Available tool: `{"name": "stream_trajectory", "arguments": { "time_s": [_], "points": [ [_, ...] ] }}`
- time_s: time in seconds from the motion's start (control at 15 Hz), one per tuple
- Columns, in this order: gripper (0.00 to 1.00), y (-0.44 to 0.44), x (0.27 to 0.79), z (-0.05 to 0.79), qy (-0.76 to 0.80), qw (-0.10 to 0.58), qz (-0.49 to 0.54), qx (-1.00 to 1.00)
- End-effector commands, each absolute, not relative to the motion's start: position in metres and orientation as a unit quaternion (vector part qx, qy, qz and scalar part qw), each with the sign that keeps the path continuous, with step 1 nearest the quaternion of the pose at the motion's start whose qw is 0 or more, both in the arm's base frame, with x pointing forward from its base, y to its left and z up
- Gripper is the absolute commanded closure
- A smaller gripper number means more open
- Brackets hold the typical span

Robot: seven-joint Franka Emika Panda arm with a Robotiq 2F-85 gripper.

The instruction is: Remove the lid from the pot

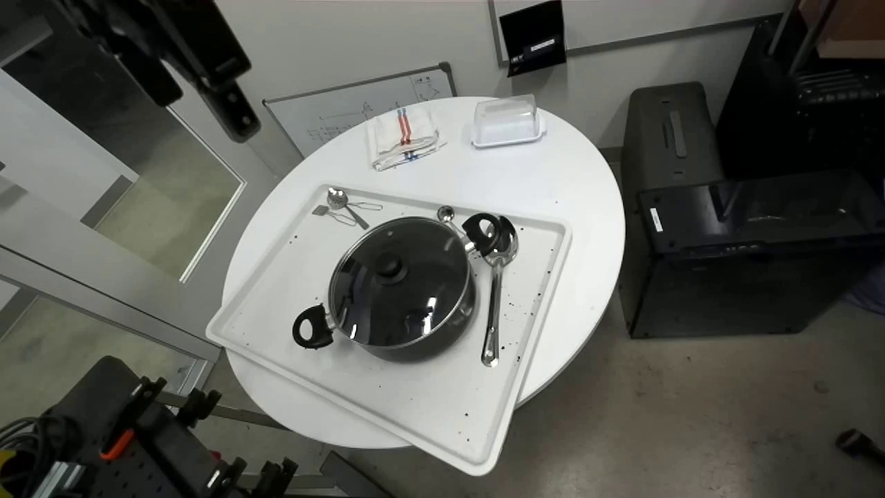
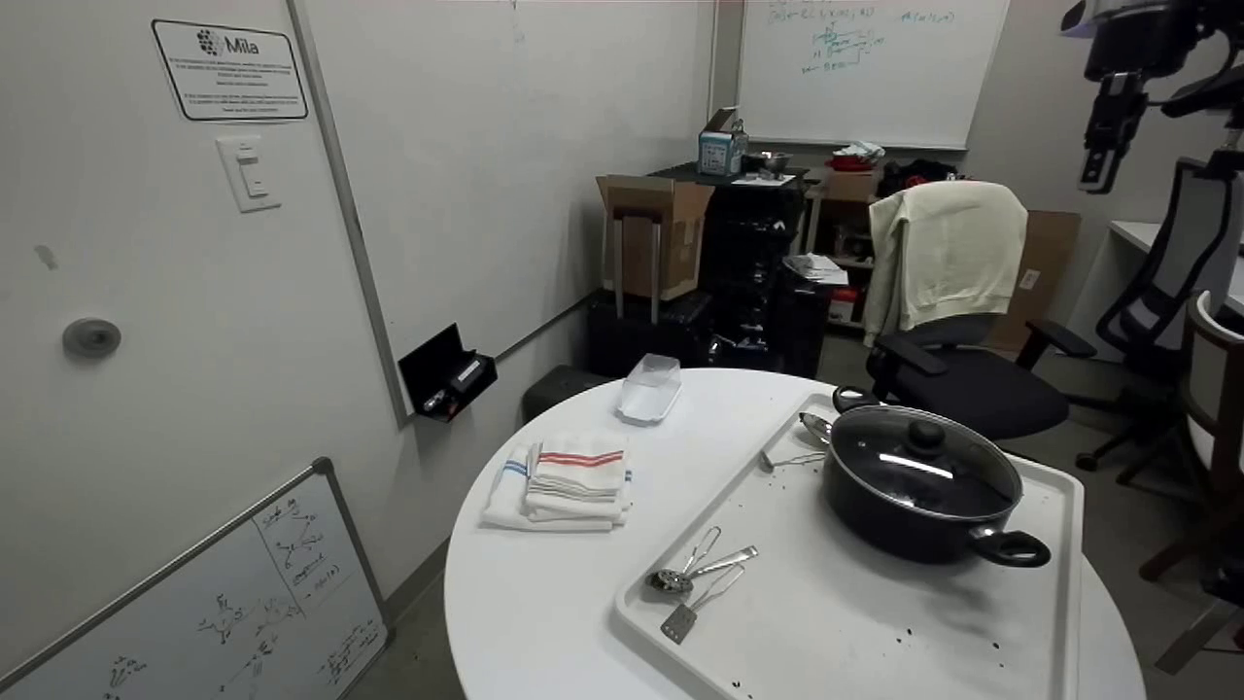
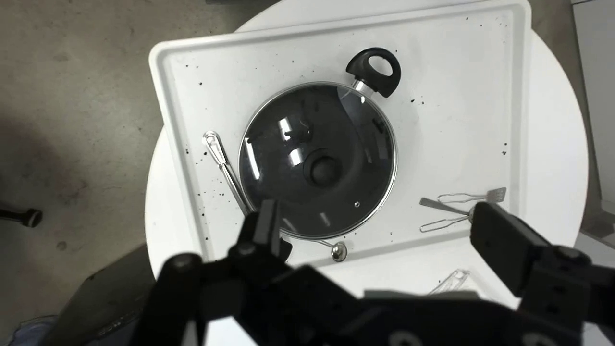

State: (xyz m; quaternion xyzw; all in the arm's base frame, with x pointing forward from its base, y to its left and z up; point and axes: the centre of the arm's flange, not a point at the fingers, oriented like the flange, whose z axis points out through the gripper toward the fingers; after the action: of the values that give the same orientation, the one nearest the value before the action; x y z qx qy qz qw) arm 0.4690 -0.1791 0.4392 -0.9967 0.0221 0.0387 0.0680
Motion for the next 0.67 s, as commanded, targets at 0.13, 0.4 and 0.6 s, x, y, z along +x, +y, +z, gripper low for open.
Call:
{"name": "stream_trajectory", "arguments": {
  "time_s": [0.13, 0.4, 0.6],
  "points": [
    [0.0, -0.158, 0.505, 0.387, 0.026, 0.043, 0.048, -0.998],
    [0.0, -0.14, 0.525, 0.339, 0.028, 0.03, 0.058, -0.997],
    [0.0, -0.13, 0.536, 0.303, 0.036, 0.019, 0.051, -0.998]
  ]
}}
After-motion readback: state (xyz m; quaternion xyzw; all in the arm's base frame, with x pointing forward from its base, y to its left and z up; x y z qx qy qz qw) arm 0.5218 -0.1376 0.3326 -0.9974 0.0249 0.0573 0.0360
